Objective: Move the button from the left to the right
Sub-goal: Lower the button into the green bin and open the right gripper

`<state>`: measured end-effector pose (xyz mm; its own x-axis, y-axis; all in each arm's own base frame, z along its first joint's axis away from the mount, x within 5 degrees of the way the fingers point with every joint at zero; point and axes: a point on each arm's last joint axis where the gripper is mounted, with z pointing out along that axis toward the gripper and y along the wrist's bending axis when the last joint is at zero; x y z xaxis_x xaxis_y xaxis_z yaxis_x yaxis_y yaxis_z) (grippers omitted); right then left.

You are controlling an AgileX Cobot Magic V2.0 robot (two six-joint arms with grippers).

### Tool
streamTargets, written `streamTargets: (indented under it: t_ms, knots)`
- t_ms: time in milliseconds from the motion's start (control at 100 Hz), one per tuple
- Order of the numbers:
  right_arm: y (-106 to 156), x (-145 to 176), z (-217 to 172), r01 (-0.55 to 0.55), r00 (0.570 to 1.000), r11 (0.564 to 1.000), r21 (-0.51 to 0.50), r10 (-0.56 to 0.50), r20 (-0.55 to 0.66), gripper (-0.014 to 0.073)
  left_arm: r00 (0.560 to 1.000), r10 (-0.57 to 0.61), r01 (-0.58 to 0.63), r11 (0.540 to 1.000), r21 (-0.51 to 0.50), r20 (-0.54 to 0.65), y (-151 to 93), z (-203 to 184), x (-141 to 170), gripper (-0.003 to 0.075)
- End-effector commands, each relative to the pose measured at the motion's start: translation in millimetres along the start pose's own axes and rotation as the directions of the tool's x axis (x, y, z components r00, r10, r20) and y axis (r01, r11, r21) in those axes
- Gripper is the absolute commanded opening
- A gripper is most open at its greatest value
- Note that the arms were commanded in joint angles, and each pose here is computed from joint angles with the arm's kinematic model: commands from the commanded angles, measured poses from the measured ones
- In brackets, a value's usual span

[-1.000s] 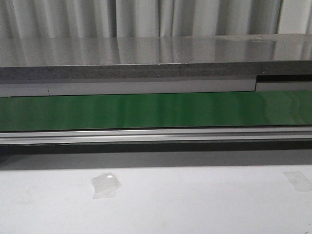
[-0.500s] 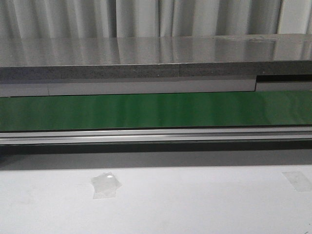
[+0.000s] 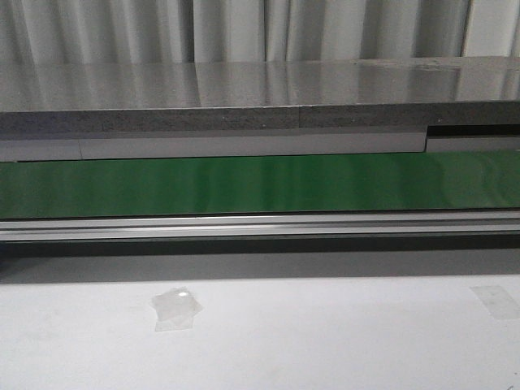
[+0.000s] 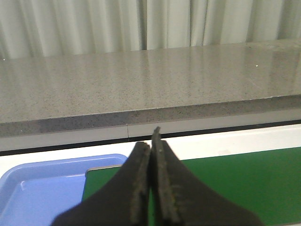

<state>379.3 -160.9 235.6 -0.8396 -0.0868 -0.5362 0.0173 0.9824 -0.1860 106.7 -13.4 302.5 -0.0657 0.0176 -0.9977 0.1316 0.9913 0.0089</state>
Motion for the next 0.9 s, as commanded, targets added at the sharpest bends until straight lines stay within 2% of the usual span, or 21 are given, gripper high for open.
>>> streamTargets:
  t_ms: [0, 150, 370, 580, 750, 890]
  knots:
    - [-5, -28, -49, -0.062, 0.975, 0.997, 0.043, 0.052, 0.216, 0.0447, 0.996, -0.012, 0.015, 0.999, -0.03, 0.085, 3, -1, -15, -0.002]
    - [11, -43, -73, -0.091, 0.944, 0.996, 0.001, 0.086, 0.318, 0.0447, 0.996, -0.012, 0.015, 0.999, -0.03, 0.085, 3, -1, -15, -0.002]
    - [62, -65, -100, 0.013, 0.913, 0.998, -0.059, 0.012, 0.408, 0.0447, 0.996, -0.012, 0.015, 0.999, -0.03, 0.085, 3, -1, -15, -0.002]
    - [105, -79, -134, 0.066, 0.855, 0.988, -0.137, 0.015, 0.518, 0.0447, 0.996, -0.012, 0.015, 0.999, -0.03, 0.085, 3, -1, -15, -0.002]
    - [127, -72, -159, 0.113, 0.829, 0.98, -0.166, -0.001, 0.559, 0.0447, 0.996, -0.012, 0.015, 0.999, -0.03, 0.085, 3, -1, -15, -0.002]
    - [132, -53, -173, 0.101, 0.808, 0.981, -0.164, 0.015, 0.589, 0.0447, 0.996, -0.012, 0.015, 0.999, -0.03, 0.085, 3, -1, -15, -0.002]
